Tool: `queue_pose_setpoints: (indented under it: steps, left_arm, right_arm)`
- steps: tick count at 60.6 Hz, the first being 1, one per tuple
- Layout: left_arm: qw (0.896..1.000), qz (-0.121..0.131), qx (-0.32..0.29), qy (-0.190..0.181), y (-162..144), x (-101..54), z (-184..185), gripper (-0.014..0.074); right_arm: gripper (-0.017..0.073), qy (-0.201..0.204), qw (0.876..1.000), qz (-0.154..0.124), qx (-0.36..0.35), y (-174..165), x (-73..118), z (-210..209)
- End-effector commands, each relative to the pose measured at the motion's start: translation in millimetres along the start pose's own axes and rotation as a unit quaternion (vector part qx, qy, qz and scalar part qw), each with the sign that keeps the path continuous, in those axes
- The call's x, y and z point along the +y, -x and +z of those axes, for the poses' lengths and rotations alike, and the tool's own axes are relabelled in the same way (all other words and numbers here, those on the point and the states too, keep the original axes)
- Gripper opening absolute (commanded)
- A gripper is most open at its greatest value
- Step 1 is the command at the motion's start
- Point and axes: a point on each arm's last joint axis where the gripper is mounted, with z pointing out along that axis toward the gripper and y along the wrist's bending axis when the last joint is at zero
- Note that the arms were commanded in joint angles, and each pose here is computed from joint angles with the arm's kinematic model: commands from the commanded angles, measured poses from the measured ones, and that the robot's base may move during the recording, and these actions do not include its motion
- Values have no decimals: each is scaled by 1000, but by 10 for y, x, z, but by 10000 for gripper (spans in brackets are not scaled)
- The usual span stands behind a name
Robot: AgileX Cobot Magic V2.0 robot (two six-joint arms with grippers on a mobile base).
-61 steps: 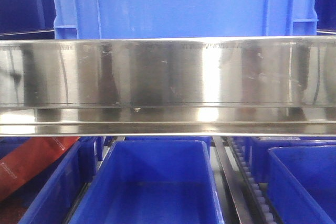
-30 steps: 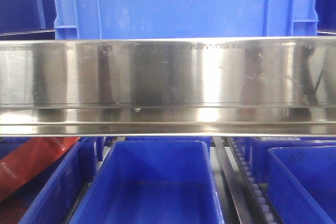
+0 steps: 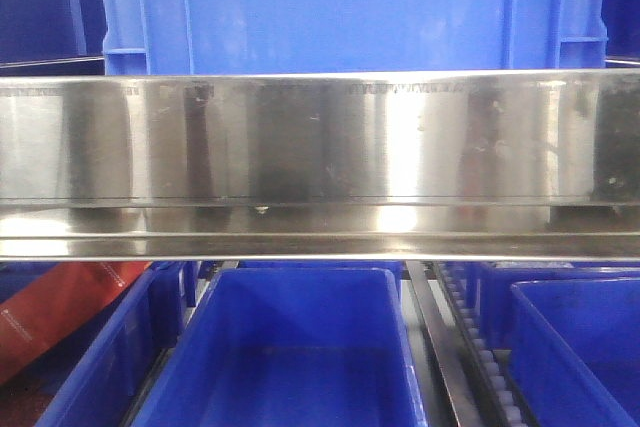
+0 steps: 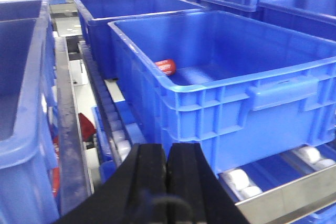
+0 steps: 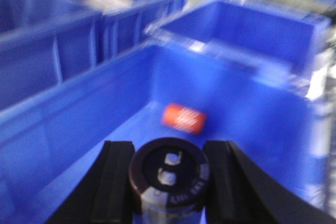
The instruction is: Place cylindrical capacitor in blue bin on shelf
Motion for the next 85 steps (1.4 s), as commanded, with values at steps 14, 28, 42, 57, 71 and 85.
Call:
queue_pose_setpoints:
  steps: [14,28,42,57,71,85]
  left_arm:
    - [999,-38,-11,-29,12,-54,-21,-111]
    - [999,-40,-11,-31,13,-57,-21,-111]
    - [999,-40,-11,-31,13,-57,-21,-111]
    - [999,-40,-11,-31,13,-57,-21,-111]
    - [999,-40,-11,-31,13,-57,-21,-111]
    - [999,-40,-12,-30,14,-56,-21,-111]
  right_arm:
    - [-162,19,996,23,79,-333,-67,865]
    - [-96,22,994,32,100,-434,-75,1000]
    - [537,27,992,35,118,-459,-63,983]
    - [444,23,996,30,80,-254,-46,664]
    - [-17,0,999,27,29,32,-132,-162]
    - [-160,-64,997,44,-21,-162,-258,-996]
